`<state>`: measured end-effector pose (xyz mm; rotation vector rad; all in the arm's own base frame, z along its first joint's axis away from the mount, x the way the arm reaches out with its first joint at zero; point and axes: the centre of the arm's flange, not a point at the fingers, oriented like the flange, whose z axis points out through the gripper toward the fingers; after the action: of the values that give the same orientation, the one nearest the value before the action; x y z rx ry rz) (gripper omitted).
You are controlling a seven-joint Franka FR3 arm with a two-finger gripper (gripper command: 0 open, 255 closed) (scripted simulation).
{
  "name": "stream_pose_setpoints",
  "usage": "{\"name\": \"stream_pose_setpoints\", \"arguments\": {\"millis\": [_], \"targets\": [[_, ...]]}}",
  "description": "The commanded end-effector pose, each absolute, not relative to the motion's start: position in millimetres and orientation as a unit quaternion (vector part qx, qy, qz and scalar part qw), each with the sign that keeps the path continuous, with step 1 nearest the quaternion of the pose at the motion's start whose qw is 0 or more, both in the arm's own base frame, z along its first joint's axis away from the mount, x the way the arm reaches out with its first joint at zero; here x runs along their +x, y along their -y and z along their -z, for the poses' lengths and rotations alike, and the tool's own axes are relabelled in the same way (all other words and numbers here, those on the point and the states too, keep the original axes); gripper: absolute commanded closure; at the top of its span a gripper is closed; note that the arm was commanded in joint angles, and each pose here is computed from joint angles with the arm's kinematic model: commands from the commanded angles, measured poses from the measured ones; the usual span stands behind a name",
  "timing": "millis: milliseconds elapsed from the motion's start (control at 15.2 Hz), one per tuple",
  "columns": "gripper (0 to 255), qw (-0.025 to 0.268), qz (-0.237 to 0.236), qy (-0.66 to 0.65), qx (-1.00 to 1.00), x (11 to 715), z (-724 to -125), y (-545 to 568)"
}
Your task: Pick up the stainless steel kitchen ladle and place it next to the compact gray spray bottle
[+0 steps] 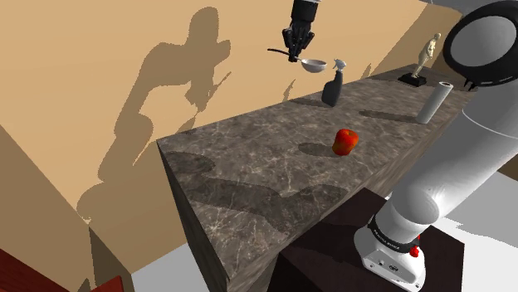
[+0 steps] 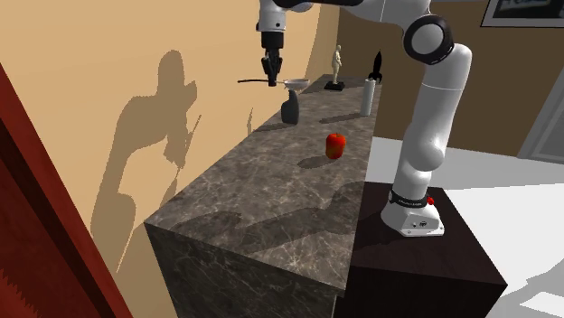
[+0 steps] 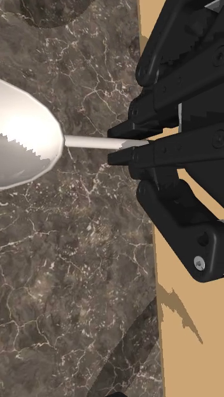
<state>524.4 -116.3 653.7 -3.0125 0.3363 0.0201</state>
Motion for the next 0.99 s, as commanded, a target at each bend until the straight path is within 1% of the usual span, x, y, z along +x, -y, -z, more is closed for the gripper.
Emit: {"name": "stream_pose_setpoints", "arguments": {"millis": [0,924], "targets": [[255,0.055,-0.007,-0.11,-0.992,517.5,-653.4,145.9],[255,0.055,-0.007,-0.11,-0.992,484.0,-653.7,327.6]]}}
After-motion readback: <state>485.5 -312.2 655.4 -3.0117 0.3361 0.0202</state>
